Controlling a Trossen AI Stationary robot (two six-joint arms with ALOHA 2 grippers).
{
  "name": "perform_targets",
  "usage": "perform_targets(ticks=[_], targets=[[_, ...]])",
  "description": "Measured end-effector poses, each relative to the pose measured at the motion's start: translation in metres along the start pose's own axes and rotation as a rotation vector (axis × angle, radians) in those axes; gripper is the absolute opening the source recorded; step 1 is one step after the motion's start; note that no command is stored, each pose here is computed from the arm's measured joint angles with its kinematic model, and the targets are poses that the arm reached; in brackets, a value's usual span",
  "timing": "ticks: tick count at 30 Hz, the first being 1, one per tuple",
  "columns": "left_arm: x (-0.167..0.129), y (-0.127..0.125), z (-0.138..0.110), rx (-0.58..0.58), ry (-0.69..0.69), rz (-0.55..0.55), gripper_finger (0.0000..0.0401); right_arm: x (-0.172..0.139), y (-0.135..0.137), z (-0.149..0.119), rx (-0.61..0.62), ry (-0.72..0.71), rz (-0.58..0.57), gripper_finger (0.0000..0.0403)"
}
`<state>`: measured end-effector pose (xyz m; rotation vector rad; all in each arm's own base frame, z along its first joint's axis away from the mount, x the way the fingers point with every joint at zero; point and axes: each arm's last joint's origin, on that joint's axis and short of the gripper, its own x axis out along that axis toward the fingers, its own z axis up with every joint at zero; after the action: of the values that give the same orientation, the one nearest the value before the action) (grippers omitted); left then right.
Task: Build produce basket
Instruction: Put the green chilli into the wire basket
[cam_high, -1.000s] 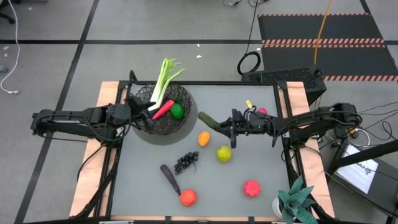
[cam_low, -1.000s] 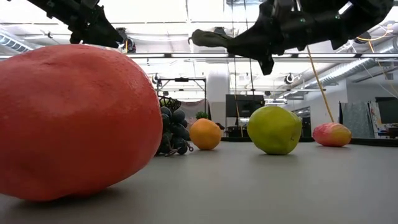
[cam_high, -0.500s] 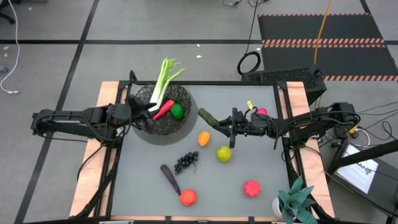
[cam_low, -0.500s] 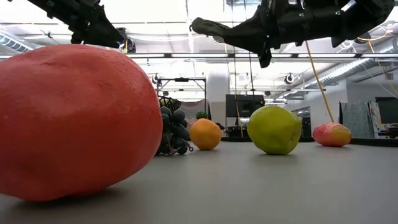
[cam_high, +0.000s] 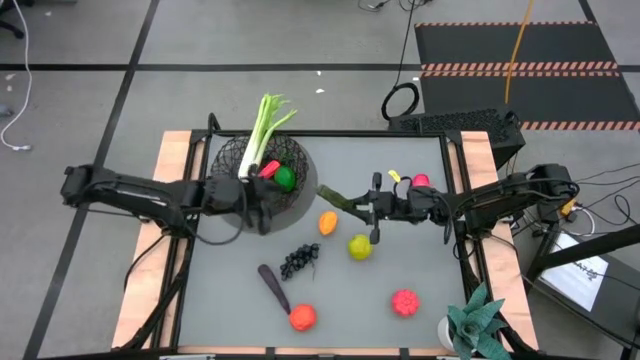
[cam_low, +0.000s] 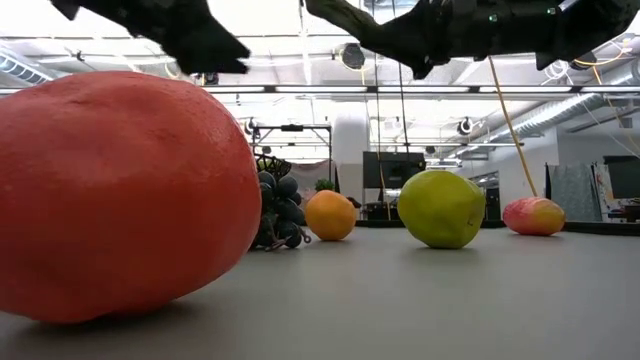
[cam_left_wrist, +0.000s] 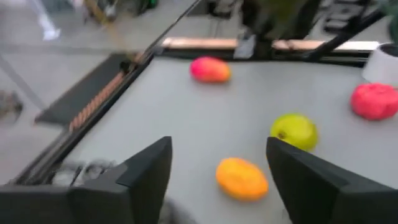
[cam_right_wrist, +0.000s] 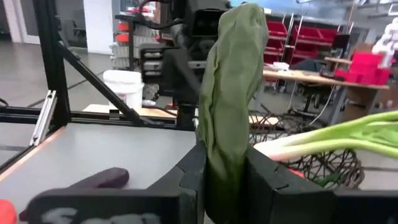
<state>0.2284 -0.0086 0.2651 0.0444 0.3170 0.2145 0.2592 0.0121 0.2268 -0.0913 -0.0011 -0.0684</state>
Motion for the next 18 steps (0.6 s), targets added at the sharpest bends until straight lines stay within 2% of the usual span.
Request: perform_targets(ticks=[4, 7, 10, 15, 18], targets=[[0.018, -0.013, 0.004, 0.04, -0.104, -0.026, 0.0302, 0.0, 0.001, 0.003, -0.004, -0.038, 0.036, 0.0061], [0.03, -0.017, 0.008, 0.034, -0.201, -0.023, 0.0315, 0.0, 0.002, 0.006, -0.016, -0.07, 0.073, 0.0061], [0.042, -0.021, 0.009, 0.031, -0.284, -0.043, 0.0312, 0.0, 0.002, 0.008, -0.019, -0.095, 0.1, 0.0061], [0.061, -0.033, 0.007, 0.033, -0.437, -0.186, 0.0291, 0.002, 0.004, 0.005, -0.02, -0.097, 0.123, 0.0061], [0.07, -0.036, 0.004, -0.005, -0.51, -0.203, 0.0277, 0.005, 0.004, 0.002, -0.022, -0.099, 0.122, 0.0061]])
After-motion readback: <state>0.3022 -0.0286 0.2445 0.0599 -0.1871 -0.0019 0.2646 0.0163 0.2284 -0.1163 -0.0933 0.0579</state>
